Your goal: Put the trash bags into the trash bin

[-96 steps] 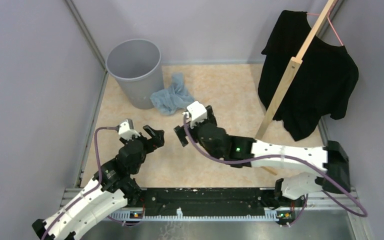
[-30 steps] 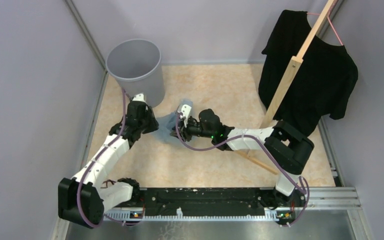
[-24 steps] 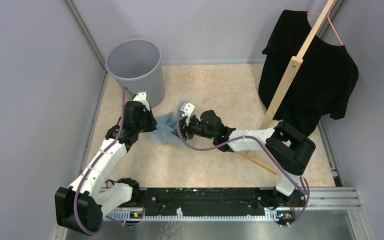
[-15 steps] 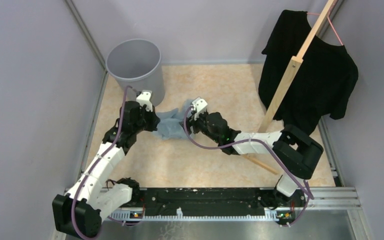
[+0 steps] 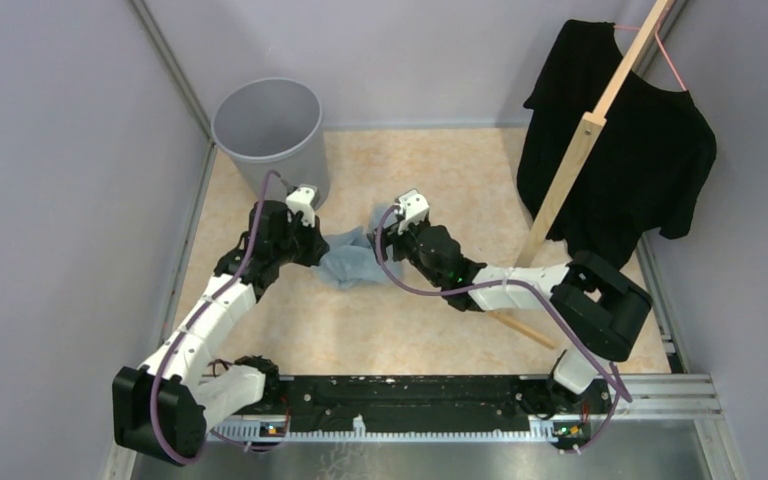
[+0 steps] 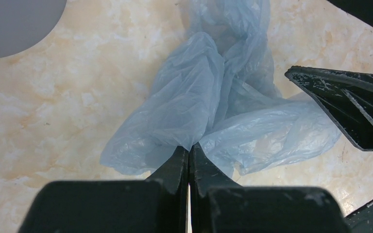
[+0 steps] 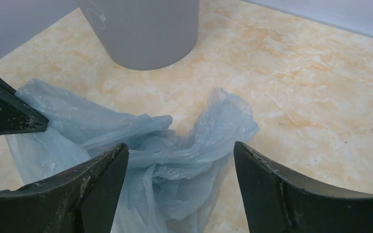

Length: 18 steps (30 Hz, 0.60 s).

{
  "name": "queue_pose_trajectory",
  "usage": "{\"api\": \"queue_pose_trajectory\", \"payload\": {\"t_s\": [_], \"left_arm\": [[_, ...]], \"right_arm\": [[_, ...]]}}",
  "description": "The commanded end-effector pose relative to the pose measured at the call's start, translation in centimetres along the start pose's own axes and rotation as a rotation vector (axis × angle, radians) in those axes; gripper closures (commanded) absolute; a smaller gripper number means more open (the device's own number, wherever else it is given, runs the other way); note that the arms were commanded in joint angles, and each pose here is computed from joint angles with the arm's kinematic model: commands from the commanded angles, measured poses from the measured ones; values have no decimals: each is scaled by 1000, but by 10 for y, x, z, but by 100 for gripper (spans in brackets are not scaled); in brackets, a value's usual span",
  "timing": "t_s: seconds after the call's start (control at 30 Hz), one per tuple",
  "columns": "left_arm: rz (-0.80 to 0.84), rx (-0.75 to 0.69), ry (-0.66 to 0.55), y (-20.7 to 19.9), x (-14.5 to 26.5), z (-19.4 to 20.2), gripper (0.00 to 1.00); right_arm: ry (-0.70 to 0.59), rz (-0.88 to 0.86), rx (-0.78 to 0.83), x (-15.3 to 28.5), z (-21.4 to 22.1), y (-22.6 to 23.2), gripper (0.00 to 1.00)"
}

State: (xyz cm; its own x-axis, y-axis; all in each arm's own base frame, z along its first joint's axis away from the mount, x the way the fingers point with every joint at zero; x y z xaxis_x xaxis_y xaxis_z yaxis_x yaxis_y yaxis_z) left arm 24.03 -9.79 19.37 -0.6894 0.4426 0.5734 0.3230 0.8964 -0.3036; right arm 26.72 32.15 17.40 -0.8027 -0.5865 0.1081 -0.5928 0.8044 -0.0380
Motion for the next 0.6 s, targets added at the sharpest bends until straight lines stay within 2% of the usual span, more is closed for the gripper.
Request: {"api": "queue_pose_trajectory", "payload": {"t_s": [0.0,0.07,0.13,0.23,0.37,0.47,0.57], "left_arm": [[23,-36,-58,-4,5,-13,100],[6,-37,-75,-3,8,-15,100],[18,-43,-100,-6,13,-17,100],[83,-76,-142,-12,18,-18,100],[173,-87,-136,-21,17,-15,100],[213,-85,-120,-25,15,-15,100],[200,-79,-116,-23,14,-14,100]], "right_arm": [[-47,-38,-83,-7,-19,-3,21],[-62,-175,-135,-6,-21,-3,29],[-83,-207,-156,-3,-25,-5,30],[-40,-88,-146,-9,-18,-17,22],[196,171,-132,-32,13,-40,16],[335,194,-201,-47,31,-47,17],[358,191,-249,-51,40,-45,17]]}}
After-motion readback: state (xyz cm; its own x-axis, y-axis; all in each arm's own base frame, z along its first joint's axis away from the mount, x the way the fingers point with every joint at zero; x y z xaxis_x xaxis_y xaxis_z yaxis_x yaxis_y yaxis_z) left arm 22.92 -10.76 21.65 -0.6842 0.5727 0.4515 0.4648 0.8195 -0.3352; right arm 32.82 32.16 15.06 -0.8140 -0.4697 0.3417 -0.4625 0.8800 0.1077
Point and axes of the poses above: each gripper's point midway between its finger pads, its own x axis back along the fingers, its own y axis along the line the jaws close on, z = x × y, the point moved 7 cm from there along x, back along the fingers, and after that the axes turned 6 degrees about x, right-handed, at the moved point
